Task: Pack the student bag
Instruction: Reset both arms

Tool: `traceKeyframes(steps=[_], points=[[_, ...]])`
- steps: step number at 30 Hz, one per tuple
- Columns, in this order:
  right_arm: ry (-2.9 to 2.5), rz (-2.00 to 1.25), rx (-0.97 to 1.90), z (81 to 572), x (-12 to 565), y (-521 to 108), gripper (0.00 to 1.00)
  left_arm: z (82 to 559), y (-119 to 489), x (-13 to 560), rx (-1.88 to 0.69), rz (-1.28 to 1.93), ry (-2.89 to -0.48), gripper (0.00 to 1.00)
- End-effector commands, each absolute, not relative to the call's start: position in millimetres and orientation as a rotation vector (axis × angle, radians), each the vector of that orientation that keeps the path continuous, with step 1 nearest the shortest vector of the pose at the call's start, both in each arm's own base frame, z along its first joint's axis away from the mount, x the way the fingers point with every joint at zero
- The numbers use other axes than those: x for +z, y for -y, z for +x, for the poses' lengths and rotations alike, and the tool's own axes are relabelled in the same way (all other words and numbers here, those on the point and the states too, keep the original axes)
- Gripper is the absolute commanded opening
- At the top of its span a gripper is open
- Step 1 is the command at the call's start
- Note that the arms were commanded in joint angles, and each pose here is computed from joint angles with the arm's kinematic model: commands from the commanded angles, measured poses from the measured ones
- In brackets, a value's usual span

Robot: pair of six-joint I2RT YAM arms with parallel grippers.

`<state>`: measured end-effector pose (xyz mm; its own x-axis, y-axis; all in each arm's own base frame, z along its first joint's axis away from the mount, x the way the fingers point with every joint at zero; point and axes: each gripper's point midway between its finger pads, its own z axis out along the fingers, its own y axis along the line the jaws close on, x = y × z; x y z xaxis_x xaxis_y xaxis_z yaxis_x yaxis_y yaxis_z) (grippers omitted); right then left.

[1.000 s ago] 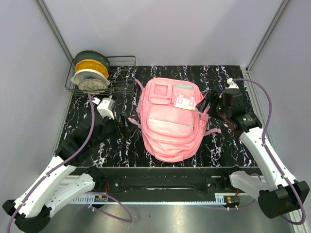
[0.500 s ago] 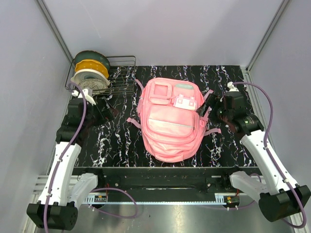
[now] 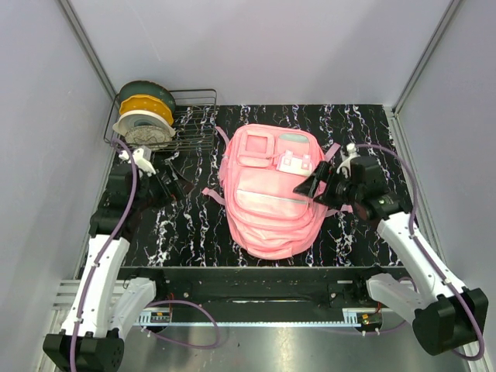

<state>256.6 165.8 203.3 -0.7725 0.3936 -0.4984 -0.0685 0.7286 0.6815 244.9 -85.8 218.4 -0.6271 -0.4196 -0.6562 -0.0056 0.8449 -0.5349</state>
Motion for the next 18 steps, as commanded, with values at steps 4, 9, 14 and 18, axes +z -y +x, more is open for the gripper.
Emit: traceKeyframes(steps=[4,9,14,18], points=[[-2.18,0.122,1.049,238.5,228.5,-175.3,1.0,250.6,82.8,231.2,-0.62,-0.285,-2.078,0.99],[-2.228,0.298,0.617,258.7,213.9,-119.9,1.0,252.9,83.0,231.6,-0.627,-0.308,-2.083,0.99],[-2.228,0.372,0.412,282.6,215.0,-92.6,1.0,252.6,80.3,229.6,-0.608,-0.317,-2.093,0.99],[-2.131,0.534,0.468,317.6,223.8,-56.0,1.0,251.5,76.9,233.2,-0.576,-0.293,-2.083,0.99]])
